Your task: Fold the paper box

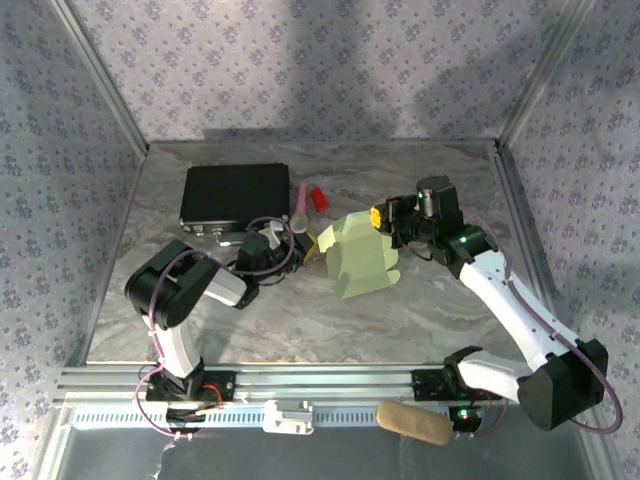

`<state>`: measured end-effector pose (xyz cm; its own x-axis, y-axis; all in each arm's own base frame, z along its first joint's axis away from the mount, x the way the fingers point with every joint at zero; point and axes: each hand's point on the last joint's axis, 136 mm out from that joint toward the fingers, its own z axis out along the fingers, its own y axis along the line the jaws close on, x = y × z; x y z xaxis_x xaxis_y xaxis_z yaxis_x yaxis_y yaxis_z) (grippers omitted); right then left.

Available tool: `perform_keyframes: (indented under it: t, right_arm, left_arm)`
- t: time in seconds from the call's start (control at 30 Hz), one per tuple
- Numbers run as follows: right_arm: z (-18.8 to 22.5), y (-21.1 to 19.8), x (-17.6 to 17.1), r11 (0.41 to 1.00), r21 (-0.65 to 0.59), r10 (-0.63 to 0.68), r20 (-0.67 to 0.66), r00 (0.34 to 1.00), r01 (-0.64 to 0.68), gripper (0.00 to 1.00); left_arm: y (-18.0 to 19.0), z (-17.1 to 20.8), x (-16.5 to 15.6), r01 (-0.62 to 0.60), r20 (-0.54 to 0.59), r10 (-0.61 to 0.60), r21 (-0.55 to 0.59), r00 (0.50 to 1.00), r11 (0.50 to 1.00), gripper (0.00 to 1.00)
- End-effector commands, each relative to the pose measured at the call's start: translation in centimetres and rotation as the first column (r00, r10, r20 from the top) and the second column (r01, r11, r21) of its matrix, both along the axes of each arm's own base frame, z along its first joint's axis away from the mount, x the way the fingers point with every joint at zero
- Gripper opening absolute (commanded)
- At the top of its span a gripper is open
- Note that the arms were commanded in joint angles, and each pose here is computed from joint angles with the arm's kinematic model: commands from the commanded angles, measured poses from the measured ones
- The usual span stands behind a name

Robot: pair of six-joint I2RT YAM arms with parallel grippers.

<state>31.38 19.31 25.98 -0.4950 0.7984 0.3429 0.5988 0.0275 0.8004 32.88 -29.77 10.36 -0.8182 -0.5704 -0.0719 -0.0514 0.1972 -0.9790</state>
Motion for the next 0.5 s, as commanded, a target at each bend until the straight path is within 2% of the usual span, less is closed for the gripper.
perform_keyframes:
  t: [0.0,0.47]
  right_arm:
    - [0.4,-0.1,-0.2,0.999,0.04,-0.002,-0.001,1.0,0.002,0.0]
    - [-0.4,-1.2,0.6,0.998,0.058,-0.027,-0.017,0.999,0.028,0.0]
  left_arm:
    - [-1.6,4.6,0.2,0.038,0.131,-0.021,-0.133,0.991,0.99,0.25]
    - [-3.0,5.8,-1.5,0.041,0.177,-0.014,-0.153,0.984,0.987,0.27]
